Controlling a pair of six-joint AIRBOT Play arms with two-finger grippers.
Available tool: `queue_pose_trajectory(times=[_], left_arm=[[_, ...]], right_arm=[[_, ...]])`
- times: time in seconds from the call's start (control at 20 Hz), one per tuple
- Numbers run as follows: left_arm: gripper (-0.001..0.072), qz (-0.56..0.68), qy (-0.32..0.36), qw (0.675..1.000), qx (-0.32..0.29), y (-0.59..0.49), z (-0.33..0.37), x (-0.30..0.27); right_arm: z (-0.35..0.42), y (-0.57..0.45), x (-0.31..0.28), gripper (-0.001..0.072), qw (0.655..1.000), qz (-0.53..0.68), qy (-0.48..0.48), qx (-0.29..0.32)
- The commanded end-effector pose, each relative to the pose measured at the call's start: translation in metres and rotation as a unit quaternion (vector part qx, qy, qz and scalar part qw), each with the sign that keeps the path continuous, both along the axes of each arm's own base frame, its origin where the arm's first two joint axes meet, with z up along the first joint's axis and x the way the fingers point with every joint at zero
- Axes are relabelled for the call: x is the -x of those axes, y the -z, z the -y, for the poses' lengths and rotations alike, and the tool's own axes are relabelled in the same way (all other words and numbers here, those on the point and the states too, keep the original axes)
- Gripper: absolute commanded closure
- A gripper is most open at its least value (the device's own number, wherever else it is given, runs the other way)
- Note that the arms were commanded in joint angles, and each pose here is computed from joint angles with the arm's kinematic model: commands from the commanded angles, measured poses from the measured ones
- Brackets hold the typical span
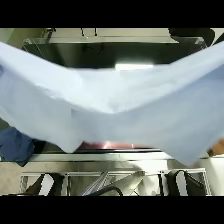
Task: Fold the shirts.
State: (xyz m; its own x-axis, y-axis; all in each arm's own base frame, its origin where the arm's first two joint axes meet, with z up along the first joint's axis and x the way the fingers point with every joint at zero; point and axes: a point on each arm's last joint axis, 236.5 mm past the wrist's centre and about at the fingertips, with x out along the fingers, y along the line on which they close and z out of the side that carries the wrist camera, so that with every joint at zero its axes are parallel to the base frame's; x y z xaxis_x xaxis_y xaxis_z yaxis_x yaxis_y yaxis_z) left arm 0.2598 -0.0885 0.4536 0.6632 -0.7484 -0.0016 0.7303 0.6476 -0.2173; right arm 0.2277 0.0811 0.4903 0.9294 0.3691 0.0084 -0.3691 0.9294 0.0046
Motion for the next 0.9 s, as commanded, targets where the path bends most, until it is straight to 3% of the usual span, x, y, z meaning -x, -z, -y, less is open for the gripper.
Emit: queue_pose_trajectory(times=[0.0, 0.2, 0.45, 0.6, 0.85], left_arm=[[0.0687, -0.097, -0.059, 0.993, -0.046, 0.056, -0.023, -0.045], [0.0687, -0.215, -0.009, 0.973, -0.086, 0.146, -0.011, -0.111], [0.0686, -0.361, -0.001, 0.925, -0.121, 0.290, -0.006, -0.192], [0.0686, -0.421, -0.013, 0.900, -0.107, 0.367, -0.016, -0.228], [0.0687, -0.464, -0.038, 0.879, -0.100, 0.449, -0.032, -0.269]], right_arm=[[0.025, 0.018, -0.030, 0.0696, 0.999, -0.046, 0.003, -0.018], [0.049, 0.148, -0.114, 0.0696, 0.972, -0.213, -0.045, -0.086], [0.070, 0.364, -0.190, 0.0696, 0.903, -0.423, 0.002, -0.080], [0.080, 0.453, -0.219, 0.0697, 0.864, -0.493, 0.016, -0.101], [0.088, 0.522, -0.254, 0.0697, 0.828, -0.545, 0.011, -0.127]])
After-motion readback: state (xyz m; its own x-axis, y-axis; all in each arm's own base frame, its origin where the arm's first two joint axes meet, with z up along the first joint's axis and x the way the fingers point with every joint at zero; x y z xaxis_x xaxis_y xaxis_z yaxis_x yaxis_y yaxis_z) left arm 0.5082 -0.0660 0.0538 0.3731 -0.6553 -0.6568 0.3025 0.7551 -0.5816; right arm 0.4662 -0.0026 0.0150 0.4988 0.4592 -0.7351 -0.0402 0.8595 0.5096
